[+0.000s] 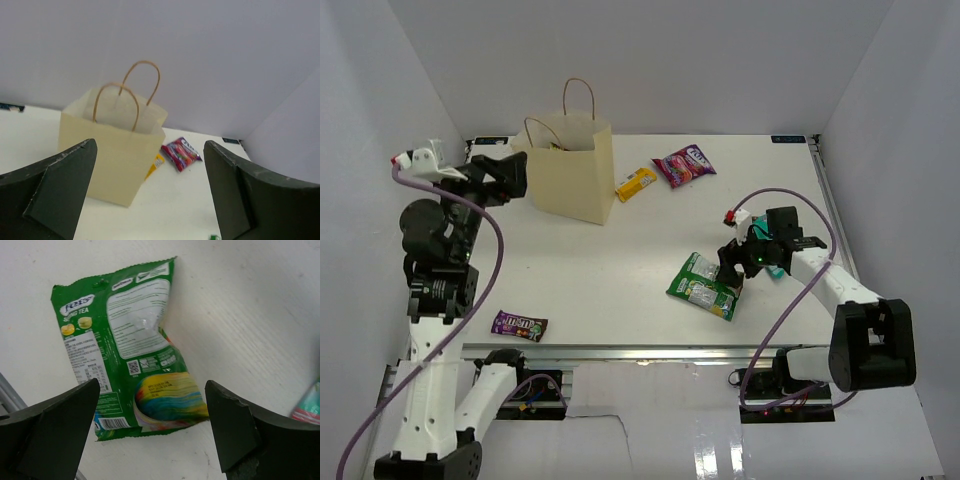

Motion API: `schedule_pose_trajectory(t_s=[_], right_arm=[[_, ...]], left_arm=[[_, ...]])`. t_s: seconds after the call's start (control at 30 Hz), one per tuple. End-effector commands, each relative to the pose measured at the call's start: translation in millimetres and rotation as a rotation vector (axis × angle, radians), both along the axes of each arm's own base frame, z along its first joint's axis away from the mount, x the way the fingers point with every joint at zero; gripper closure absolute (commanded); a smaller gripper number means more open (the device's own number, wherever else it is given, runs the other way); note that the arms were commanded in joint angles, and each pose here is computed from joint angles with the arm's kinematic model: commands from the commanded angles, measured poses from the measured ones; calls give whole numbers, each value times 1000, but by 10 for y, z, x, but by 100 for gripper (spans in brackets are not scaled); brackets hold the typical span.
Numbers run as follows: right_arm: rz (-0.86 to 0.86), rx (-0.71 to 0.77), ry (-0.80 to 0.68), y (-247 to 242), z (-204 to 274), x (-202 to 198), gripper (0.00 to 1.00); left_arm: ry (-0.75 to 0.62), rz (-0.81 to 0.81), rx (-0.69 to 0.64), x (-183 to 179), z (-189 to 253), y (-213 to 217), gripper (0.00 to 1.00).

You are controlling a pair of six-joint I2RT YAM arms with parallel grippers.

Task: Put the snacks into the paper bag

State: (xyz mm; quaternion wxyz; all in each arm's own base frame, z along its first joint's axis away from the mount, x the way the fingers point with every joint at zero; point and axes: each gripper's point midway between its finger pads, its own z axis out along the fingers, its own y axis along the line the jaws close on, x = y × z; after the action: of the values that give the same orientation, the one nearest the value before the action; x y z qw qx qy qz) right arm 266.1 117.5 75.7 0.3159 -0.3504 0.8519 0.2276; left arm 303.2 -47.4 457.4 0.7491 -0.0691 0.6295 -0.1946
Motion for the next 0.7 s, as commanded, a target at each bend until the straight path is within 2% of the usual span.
schedule_pose_trajectory(t_s=[0.0,0.1,0.13,0.3,0.37,0.4,0.47,0.5,0.57,0.6,0.67], right_arm=[[168,74,1,265,75,-75,9],[228,43,-2,267,-74,-75,9],[220,26,-18,247,-121,-15,9],[234,-70,-34,140,-346,150,4],[290,-51,-8,203,-356,91,16],[313,-38,25,235,-400,39,29],[363,3,75,321,-397,-77,44],[389,15,78,349,-383,-114,58],[421,68,96,425,-295,-186,70],[439,84,85,448,-246,-199,81],[469,135,60,525,-57,-209,88]], left_arm=[[245,-67,-93,-46,-892,-135,2],[305,-162,-180,-272,-1113,-310,2],[357,-197,-206,-316,-1328,-380,2],[446,-239,-357,-542,-1758,-487,2],[507,-216,-391,-570,-1991,-474,2],[524,-205,-414,-587,-2037,-468,2],[586,-159,-446,-607,-2222,-425,2],[613,-144,-478,-612,-2282,-420,2],[673,-121,-505,-647,-2451,-415,4],[694,-114,-528,-658,-2498,-420,4],[735,-93,-546,-688,-2628,-410,5]])
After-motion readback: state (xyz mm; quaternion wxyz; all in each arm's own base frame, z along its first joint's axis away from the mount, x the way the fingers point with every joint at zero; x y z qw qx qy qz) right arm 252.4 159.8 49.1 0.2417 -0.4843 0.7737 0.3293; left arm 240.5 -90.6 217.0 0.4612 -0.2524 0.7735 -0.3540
